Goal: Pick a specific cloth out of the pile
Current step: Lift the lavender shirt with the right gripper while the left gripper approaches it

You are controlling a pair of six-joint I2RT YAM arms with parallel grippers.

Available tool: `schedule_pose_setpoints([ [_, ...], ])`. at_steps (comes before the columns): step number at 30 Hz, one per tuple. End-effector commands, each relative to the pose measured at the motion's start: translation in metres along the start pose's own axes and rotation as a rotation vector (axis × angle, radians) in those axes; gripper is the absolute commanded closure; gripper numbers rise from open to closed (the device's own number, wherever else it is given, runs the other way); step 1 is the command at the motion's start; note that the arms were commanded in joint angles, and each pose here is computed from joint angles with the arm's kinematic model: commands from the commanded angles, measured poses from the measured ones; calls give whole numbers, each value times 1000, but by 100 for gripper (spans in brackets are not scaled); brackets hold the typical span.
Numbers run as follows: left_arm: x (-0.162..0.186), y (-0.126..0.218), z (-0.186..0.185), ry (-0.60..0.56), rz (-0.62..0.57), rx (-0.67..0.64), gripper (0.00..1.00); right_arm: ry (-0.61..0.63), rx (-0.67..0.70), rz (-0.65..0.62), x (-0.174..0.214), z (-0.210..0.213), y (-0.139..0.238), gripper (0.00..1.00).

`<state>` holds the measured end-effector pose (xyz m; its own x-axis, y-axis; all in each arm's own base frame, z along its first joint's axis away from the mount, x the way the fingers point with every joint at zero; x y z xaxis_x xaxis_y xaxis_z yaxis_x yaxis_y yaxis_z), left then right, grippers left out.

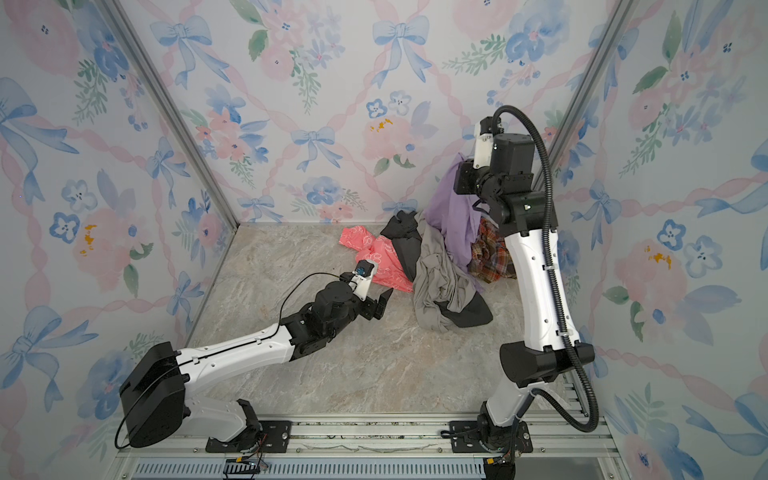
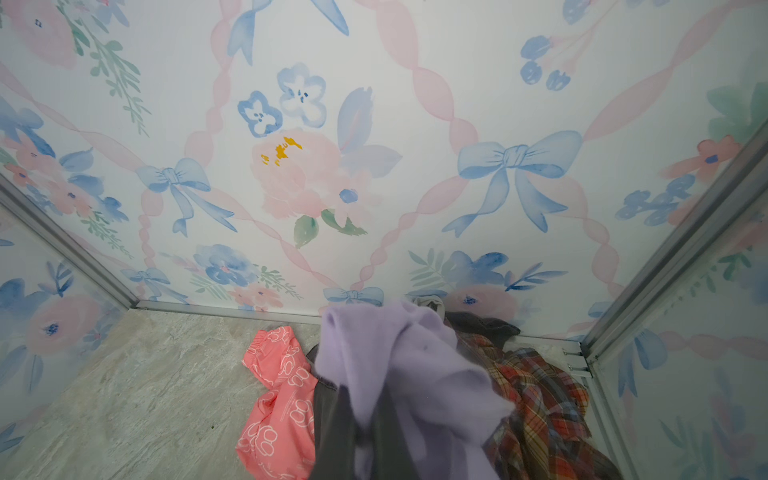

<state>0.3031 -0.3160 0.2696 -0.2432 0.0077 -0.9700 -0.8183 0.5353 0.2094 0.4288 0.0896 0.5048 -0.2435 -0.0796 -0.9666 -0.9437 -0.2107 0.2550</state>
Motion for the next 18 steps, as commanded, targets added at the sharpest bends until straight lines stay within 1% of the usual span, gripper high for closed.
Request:
schedule_pose_setpoints([
  [1,-46,-8,-20,73,-141,50,8,-23,-48,-94,-20,13,32,100],
  [5,-62,-35,-41,63,-176,80,7,-53,-68,-107,-10,15,47,100],
  [8,-72,-53,-60,61,-215,144,6,-71,-83,-96,-3,16,52,100],
  [10,-79,-65,-70,57,-248,163,5,-83,-90,-86,2,16,56,100],
  [18,-79,-109,-94,49,-337,223,3,-144,-154,-61,15,23,61,100],
])
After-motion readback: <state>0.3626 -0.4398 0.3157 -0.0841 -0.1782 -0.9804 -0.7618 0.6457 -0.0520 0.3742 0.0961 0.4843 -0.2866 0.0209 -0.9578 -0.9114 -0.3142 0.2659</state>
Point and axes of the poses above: each gripper's point midway between its finger pads, its own y axis back along the fingers, its own z axis along the line the jaws close on, x = y × z, the point moved 2 cm from there along y, back along the fingers, and after that the axes turned 8 degrees about y, right-handed, at the moved point
